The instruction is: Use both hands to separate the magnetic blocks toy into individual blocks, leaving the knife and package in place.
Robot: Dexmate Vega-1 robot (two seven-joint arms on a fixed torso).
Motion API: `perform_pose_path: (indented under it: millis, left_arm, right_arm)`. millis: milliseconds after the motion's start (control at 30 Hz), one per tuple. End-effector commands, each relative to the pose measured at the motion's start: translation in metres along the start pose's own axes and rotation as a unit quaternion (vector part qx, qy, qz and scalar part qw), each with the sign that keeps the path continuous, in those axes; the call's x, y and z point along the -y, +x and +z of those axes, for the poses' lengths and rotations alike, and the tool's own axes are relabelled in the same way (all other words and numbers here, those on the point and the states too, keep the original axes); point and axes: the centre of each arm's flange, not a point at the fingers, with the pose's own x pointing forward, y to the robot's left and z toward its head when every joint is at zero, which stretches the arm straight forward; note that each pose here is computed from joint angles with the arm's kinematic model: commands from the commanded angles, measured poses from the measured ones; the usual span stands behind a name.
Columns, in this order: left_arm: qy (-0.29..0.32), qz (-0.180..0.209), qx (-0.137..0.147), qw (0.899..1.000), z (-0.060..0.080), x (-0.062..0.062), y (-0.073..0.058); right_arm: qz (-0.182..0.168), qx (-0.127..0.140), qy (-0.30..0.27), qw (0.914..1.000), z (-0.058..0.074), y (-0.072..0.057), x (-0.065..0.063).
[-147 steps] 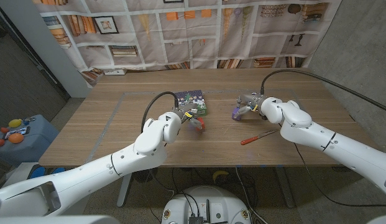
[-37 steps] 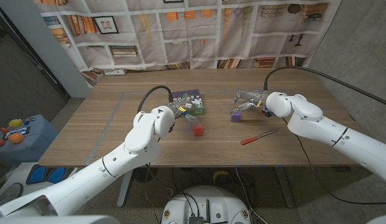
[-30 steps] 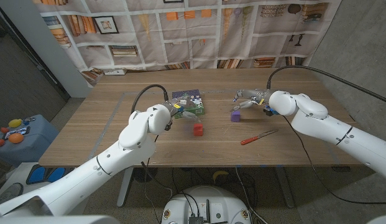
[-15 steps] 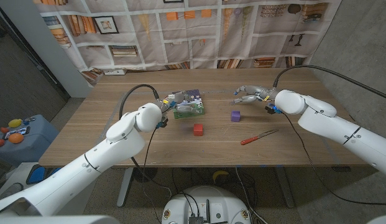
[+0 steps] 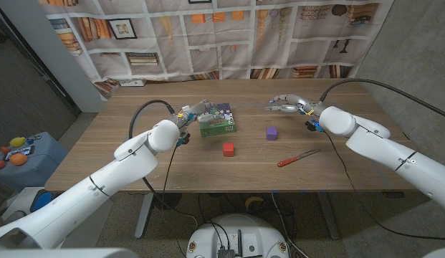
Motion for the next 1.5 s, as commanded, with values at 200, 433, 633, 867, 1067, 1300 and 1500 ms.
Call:
perform_pose_path:
  millis: [200, 433, 633, 867, 1067, 1300, 1500]
  left_arm:
    - [-0.138, 0.066, 0.025, 0.988, -0.036, -0.003, 0.015]
    - [-0.197, 0.094, 0.038, 0.975, -0.04, -0.003, 0.026]
    - [-0.249, 0.111, 0.04, 0.961, -0.05, 0.004, 0.032]
    - [-0.29, 0.125, 0.047, 0.948, -0.062, 0.01, 0.038]
    - [-0.324, 0.141, 0.049, 0.934, -0.07, 0.014, 0.039]
    - [-0.353, 0.164, 0.042, 0.92, -0.083, 0.021, 0.028]
    - [-0.362, 0.174, 0.037, 0.915, -0.094, 0.025, 0.021]
  right_arm:
    - [-0.067, 0.015, 0.123, 0.9901, -0.022, 0.005, -0.005]
    - [-0.089, 0.02, 0.166, 0.9818, -0.039, 0.005, -0.003]
    - [-0.104, 0.026, 0.207, 0.9725, -0.047, 0.002, -0.002]
    - [-0.121, 0.035, 0.25, 0.96, -0.051, -0.006, -0.003]
    - [-0.142, 0.046, 0.296, 0.9436, -0.053, -0.009, -0.009]
    - [-0.156, 0.049, 0.346, 0.9238, -0.055, -0.009, -0.019]
    - [-0.159, 0.047, 0.362, 0.9171, -0.057, -0.01, -0.025]
